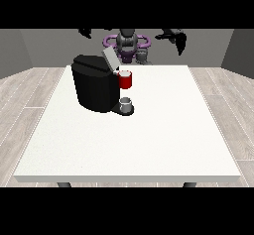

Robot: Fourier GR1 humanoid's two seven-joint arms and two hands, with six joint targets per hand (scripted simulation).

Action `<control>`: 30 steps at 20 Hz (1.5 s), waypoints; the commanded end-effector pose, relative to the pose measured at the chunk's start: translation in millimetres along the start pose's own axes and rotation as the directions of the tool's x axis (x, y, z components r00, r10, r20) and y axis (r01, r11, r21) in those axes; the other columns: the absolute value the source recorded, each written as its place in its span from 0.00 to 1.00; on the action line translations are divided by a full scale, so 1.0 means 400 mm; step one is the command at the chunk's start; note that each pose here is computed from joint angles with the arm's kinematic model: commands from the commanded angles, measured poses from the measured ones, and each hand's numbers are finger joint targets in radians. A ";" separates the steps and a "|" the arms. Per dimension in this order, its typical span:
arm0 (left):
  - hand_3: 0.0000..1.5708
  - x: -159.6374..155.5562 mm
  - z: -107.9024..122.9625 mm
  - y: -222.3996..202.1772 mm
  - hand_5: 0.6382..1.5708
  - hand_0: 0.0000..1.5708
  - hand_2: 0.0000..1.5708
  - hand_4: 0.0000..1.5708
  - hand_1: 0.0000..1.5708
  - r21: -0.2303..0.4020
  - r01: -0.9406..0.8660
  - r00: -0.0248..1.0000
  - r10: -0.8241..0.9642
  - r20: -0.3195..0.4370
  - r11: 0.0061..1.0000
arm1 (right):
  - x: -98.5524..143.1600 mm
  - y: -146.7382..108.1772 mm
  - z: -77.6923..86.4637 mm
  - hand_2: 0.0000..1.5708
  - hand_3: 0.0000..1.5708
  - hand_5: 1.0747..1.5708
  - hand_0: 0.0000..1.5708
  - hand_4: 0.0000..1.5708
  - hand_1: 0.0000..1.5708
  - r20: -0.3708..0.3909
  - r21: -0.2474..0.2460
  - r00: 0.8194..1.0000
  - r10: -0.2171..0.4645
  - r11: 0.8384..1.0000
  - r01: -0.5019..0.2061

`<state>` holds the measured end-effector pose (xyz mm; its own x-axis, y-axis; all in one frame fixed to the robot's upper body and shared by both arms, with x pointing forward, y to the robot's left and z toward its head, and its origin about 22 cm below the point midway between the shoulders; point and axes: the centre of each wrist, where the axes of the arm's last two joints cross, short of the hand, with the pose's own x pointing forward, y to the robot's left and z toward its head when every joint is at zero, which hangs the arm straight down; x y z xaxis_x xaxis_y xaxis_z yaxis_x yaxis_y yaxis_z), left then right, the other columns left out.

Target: Insert the coffee pod into the coffee machine and close the lid

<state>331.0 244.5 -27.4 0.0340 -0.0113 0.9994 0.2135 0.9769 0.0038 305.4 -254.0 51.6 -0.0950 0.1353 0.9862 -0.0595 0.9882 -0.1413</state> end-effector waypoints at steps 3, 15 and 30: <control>0.00 0.048 0.029 0.001 1.00 0.00 0.00 0.00 0.00 0.048 -0.026 0.999 0.024 0.048 0.999 | 0.020 -0.004 -0.045 0.00 0.00 1.00 0.00 0.00 0.00 0.038 0.025 0.999 -0.037 0.999 0.036; 0.00 0.064 0.079 0.015 1.00 0.00 0.00 0.00 0.00 0.065 -0.001 0.995 -0.006 0.100 0.998 | 0.040 0.057 -0.139 0.00 0.00 1.00 0.00 0.00 0.00 0.010 0.044 0.999 -0.042 0.998 0.041; 0.00 0.140 0.098 0.070 1.00 0.00 0.00 0.00 0.00 0.105 0.041 0.988 -0.056 0.141 0.994 | 0.040 0.052 -0.206 0.00 0.00 1.00 0.00 0.03 0.00 0.050 0.082 0.999 0.014 0.996 -0.018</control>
<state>296.6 262.9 21.8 -0.1086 -0.0266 0.9937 0.1316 0.9905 0.0409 377.9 -232.5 69.2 -0.1584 0.1417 0.9772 -0.1327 0.9776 -0.1632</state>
